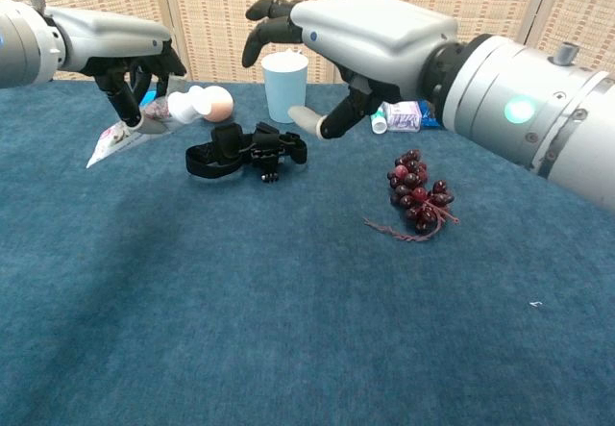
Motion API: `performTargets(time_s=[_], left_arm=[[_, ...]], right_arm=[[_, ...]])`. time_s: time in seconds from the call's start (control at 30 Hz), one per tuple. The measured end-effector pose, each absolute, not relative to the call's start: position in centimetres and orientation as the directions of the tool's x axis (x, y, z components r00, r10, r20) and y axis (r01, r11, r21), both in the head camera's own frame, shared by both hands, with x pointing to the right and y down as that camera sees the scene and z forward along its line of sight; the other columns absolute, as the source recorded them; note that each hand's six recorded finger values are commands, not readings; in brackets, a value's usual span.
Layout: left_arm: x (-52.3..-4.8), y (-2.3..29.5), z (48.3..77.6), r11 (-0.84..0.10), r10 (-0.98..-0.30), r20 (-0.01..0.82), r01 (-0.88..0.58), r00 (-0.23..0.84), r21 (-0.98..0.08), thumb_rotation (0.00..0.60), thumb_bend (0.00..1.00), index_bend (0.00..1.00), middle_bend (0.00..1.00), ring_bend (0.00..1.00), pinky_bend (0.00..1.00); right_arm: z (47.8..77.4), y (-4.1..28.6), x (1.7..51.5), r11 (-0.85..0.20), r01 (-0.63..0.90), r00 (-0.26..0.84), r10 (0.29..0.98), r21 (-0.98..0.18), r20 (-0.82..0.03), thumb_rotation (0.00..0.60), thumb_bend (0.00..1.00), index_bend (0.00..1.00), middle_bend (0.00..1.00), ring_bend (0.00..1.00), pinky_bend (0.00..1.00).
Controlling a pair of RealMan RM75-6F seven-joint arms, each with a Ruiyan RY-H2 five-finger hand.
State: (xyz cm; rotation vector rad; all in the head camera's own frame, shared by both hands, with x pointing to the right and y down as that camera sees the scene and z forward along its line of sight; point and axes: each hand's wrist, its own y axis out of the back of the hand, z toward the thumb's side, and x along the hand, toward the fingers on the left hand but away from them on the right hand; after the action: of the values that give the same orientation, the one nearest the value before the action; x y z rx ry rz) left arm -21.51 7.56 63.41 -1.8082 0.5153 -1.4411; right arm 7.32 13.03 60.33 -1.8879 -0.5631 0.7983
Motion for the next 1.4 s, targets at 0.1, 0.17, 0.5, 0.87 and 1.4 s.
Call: performTargets(time_s=[0.1,0.17,0.5,0.87,1.4], left_arm=[[-21.1,7.7,63.4,-0.642,-0.703,0.649,0.134,0.290,-0.755,0.600,0.37,0.57,0.73,0.54,0.31],[-20.9,7.7,63.4,-0.643,-0.701,0.650,0.133,0.294,-0.754,0.600,0.37,0.57,0.73,0.54,0.32],[-19.7,8.0,63.3,-0.650,-0.691,0.652,0.125,0.311,-0.749,0.600,0.37,0.57,0.73,0.54,0.32],[-19.3,8.2,63.3,-0.650,-0.688,0.655,0.135,0.311,-0.748,0.600,0.37,0.57,0.73,0.54,0.32],[-19.3,8.2,63.4,-0.654,-0.686,0.660,0.138,0.305,-0.744,0.600,0.37,0.57,0.73,0.54,0.33]], right_arm=[[60.7,13.0,6.8,-0.419,0.047,0.680,0.678,-0.907,-0.278,0.600,0.38,0.24,0.00,0.00,0.00],[60.8,13.0,6.5,-0.420,0.050,0.681,0.678,-0.906,-0.276,0.600,0.38,0.24,0.00,0.00,0.00],[62.0,13.2,5.2,-0.435,0.052,0.689,0.667,-0.899,-0.283,0.600,0.38,0.24,0.00,0.00,0.00],[62.7,13.6,4.2,-0.452,0.047,0.697,0.653,-0.891,-0.295,0.600,0.38,0.23,0.00,0.00,0.00],[63.4,13.9,3.8,-0.456,0.023,0.700,0.643,-0.890,-0.311,0.600,0.39,0.23,0.00,0.00,0.00]])
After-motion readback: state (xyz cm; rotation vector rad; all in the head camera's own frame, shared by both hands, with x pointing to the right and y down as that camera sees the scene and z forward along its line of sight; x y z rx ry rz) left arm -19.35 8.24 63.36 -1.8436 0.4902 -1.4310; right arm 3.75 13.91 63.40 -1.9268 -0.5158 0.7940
